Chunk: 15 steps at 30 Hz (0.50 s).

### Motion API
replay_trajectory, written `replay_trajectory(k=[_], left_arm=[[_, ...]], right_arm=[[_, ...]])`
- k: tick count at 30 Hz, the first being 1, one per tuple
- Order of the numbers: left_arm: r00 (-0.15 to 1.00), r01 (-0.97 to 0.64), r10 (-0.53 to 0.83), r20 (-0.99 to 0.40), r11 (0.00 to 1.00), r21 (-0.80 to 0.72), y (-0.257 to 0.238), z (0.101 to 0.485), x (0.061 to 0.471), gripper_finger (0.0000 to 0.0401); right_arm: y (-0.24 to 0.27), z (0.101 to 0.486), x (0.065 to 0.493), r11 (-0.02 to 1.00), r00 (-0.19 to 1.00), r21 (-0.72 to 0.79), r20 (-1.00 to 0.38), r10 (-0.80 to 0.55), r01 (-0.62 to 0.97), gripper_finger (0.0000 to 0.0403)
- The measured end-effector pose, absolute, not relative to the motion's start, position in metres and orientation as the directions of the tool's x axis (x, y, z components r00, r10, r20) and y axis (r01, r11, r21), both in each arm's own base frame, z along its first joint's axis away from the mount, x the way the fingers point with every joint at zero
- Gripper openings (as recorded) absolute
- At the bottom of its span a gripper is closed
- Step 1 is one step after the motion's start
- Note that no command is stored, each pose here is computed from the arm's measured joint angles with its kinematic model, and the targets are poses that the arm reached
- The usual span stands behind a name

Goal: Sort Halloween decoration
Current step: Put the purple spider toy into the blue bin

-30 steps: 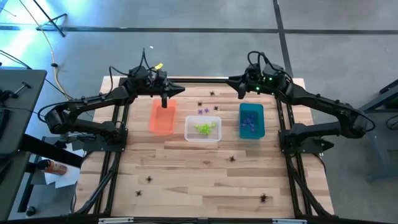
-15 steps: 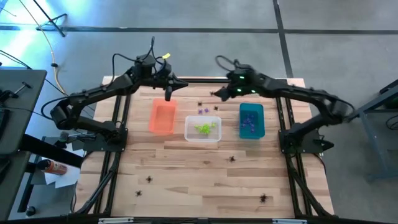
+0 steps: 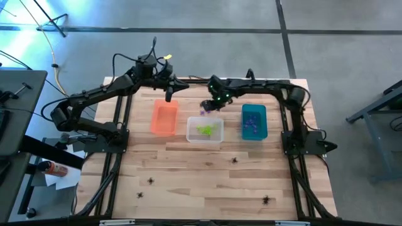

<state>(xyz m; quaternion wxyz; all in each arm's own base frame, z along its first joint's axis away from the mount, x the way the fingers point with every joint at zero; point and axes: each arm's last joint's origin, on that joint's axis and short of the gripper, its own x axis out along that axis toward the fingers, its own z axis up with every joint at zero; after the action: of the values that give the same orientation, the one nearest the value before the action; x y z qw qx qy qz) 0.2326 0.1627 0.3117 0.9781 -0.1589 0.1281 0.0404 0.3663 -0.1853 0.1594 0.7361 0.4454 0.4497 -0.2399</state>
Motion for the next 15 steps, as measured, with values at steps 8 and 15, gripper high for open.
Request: replay_trajectory(k=[8, 15], left_arm=[[0.953, -0.132, 0.029, -0.302, 0.937, -0.324, 0.162, 0.307, 0.231, 0.0000], [0.950, -0.131, 0.028, -0.310, 0.940, -0.317, 0.161, 0.306, 0.231, 0.0000]], right_arm=[[-0.188, 0.143, 0.373, 0.475, 0.432, 0.401, -0.900, 0.046, 0.783, 0.0138], [-0.181, 0.143, 0.375, 0.482, 0.417, 0.393, -0.907, 0.061, 0.783, 0.0138]])
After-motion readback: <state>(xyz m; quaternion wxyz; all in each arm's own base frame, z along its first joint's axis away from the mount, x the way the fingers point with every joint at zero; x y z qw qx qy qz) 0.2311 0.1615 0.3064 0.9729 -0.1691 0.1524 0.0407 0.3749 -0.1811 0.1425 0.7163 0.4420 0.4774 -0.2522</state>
